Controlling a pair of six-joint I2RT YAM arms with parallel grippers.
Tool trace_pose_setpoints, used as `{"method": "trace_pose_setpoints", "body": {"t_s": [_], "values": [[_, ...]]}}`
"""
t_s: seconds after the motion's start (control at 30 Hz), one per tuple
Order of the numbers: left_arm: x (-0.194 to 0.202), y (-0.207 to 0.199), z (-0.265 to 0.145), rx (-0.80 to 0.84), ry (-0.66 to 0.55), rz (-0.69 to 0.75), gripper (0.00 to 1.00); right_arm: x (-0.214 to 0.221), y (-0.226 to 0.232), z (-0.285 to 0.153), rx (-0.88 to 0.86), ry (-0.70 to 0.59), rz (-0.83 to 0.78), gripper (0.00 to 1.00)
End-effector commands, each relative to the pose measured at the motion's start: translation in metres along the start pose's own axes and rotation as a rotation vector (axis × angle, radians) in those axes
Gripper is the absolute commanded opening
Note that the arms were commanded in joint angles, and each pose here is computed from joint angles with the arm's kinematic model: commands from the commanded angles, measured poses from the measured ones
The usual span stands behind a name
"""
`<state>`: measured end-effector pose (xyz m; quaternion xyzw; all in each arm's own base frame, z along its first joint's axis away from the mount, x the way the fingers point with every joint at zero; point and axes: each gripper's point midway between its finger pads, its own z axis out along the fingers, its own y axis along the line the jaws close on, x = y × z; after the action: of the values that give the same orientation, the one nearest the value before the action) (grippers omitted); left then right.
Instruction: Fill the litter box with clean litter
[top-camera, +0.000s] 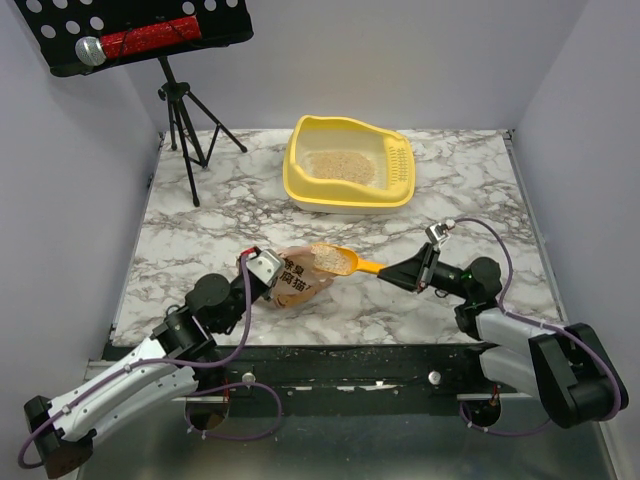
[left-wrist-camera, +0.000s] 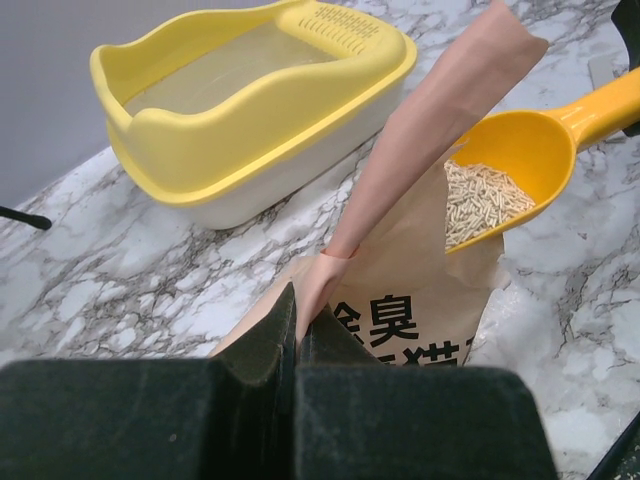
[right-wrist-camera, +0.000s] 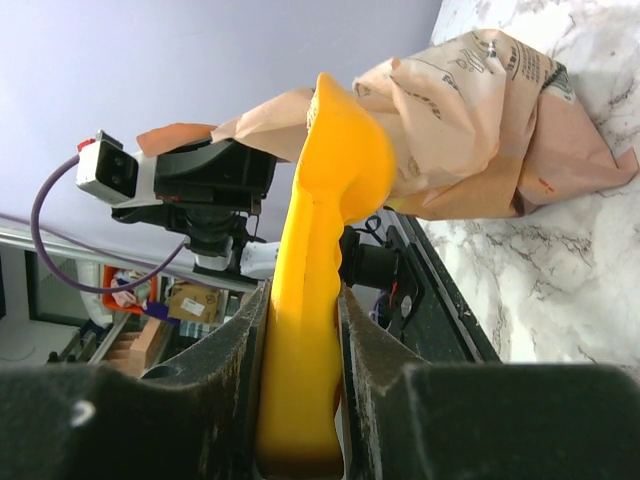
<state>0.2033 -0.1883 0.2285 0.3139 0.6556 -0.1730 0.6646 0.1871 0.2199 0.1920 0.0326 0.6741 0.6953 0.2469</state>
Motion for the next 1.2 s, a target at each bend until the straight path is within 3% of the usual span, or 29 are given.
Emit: {"method": "trace_pose_setpoints", "body": {"t_s": [0.0,0.5,0.8,1.17], "values": [[-0.039,0.003,-0.006,-0.003,-0.163,-0.026,0.0,0.007,-0.005,-0.005,0.017,0.007,0.007,0.01],[-0.047,0.01,-0.013,-0.029,-0.193,-0.033,0.0,-0.001,0.009,-0.006,0.046,-0.048,0.099,0.01],[-0.048,0.01,-0.013,-0.032,-0.195,-0.035,0.0,-0.034,0.023,0.002,0.108,-0.167,0.096,0.01],[-0.05,0.01,-0.015,-0.027,-0.201,-0.039,0.0,-0.094,0.048,0.031,0.059,-0.264,0.074,0.01]]}}
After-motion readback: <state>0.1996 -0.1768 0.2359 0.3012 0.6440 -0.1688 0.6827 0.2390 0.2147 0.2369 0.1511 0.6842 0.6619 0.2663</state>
